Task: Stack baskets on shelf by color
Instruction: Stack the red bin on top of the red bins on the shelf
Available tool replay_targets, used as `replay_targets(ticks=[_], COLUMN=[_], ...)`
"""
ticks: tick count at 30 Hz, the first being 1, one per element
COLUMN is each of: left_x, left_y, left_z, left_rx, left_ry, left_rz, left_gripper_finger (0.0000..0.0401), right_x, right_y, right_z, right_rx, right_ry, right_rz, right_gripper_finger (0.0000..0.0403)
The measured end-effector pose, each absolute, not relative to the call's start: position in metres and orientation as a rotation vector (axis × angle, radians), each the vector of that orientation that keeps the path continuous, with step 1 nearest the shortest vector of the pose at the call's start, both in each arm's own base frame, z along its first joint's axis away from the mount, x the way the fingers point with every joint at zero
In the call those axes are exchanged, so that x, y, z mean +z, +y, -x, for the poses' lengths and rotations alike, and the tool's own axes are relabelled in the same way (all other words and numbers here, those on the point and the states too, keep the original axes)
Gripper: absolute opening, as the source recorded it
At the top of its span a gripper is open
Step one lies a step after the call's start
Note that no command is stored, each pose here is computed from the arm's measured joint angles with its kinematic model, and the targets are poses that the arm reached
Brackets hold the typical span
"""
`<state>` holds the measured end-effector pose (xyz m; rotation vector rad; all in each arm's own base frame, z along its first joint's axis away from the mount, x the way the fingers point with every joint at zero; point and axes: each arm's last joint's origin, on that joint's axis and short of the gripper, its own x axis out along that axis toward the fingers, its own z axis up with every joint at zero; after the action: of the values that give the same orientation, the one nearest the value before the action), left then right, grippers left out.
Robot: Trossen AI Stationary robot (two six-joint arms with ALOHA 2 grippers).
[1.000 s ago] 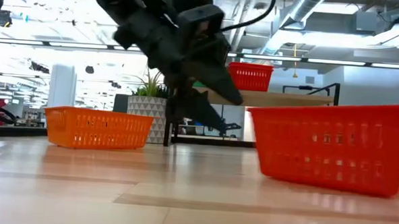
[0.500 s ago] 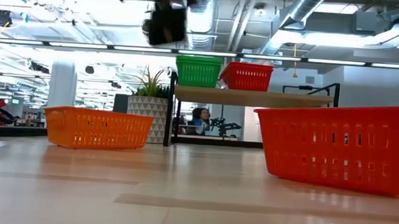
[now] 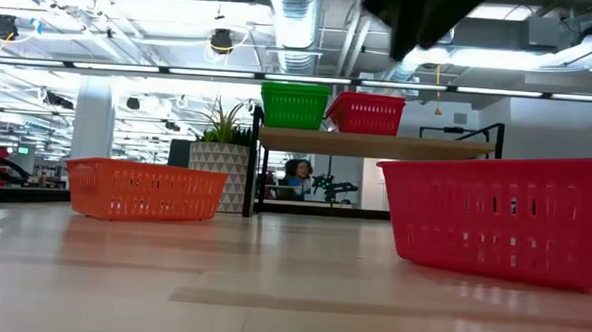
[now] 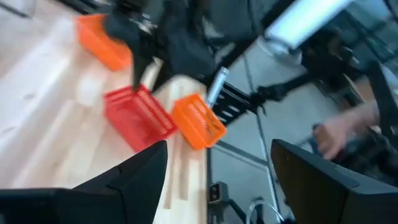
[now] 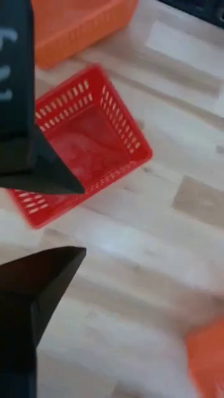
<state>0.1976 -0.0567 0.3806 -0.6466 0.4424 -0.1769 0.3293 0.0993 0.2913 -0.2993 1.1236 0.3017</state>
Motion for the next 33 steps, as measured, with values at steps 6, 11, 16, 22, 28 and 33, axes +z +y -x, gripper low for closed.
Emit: replay_targets(ticks=[6, 11, 16, 22, 28, 33], left_x=[0.386, 0.386, 0.384, 0.382, 0.378, 0.375], left_y=[-0.059, -0.059, -0.061, -0.061, -0.061, -0.060], left_z=[-0.164, -0.153, -0.150, -0.151, -0.150, -0.149], left_rx=[-0.065, -0.015, -0.011, -0.002, 0.011, 0.025], left_ry=[0.421, 0.425, 0.445, 0.468, 0.514, 0.541], left_rz=[0.671, 0.694, 0.688, 0.682, 0.682, 0.675], left_gripper_finger=[0.0274, 0.0274, 0.0274, 0.0274, 0.0274, 0.0274], right_x=[0.240, 0.202, 0.179, 0.176, 0.191, 0.240], right_y=[0.098, 0.101, 0.102, 0.103, 0.097, 0.077], right_z=[-0.355, -0.365, -0.369, -0.373, -0.370, -0.358], right_rx=[0.379, 0.461, 0.468, 0.424, 0.373, 0.294], right_ry=[1.277, 1.389, 1.466, 1.456, 1.455, 1.354], right_rz=[0.360, 0.397, 0.369, 0.335, 0.183, -0.024], right_gripper_finger=[0.0226, 0.0231, 0.0213, 0.0110, 0.0016, 0.0008])
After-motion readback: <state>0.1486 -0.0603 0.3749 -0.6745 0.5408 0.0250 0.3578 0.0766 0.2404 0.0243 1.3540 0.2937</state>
